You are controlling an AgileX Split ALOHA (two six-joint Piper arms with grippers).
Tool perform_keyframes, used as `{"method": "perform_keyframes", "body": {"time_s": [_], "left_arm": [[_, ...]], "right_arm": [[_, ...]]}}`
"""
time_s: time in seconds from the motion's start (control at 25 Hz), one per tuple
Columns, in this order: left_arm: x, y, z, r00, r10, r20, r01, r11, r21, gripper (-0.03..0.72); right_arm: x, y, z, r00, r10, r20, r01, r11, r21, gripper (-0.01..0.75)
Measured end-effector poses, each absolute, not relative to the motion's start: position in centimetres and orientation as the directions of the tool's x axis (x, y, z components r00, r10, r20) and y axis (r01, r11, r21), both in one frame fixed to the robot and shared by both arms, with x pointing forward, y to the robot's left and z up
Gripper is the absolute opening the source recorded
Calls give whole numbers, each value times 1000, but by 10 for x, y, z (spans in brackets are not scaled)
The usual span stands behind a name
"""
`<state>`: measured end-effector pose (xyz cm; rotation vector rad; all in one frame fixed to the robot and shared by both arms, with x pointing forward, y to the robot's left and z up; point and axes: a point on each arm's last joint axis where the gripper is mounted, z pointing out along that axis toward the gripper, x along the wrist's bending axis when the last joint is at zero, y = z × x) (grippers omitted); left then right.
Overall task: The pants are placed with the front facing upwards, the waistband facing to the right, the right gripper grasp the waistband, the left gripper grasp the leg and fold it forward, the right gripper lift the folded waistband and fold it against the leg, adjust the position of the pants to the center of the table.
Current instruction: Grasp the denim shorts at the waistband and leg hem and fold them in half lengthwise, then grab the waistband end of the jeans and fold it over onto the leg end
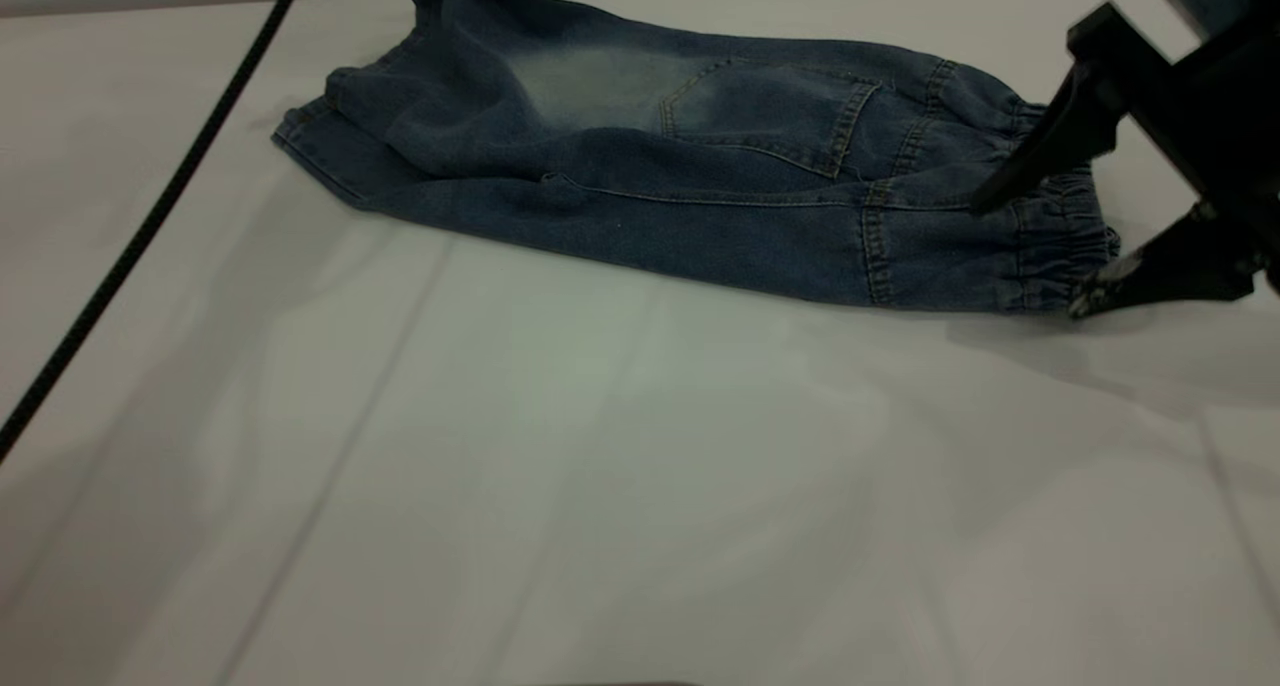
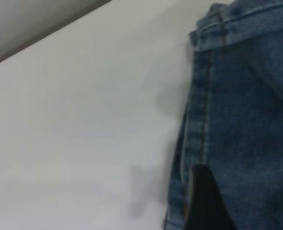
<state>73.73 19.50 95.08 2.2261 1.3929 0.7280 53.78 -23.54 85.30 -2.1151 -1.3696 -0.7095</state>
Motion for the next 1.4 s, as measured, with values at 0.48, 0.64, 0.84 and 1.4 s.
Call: {"method": "perform_keyframes", "body": {"time_s": [0.48,0.64,0.84,1.4], "left_arm": [[734,186,950,376,906,193,699,-414,584,391],[734,186,950,376,907,191,701,-413,581,391],[734,186,950,375,907,190,702,-412,581,391],[727,181,928,422,894,149,757,-438,485,391]], "right_arm": [[549,-238,830,522,529,670,812,-549,-199,577],[555,-240,829,570,471,673,755,-624,-202,594],[555,-241,817,639,411,650,692,-676,-252,596],[562,-265,812,693,366,621,596,-775,-210,358]]}}
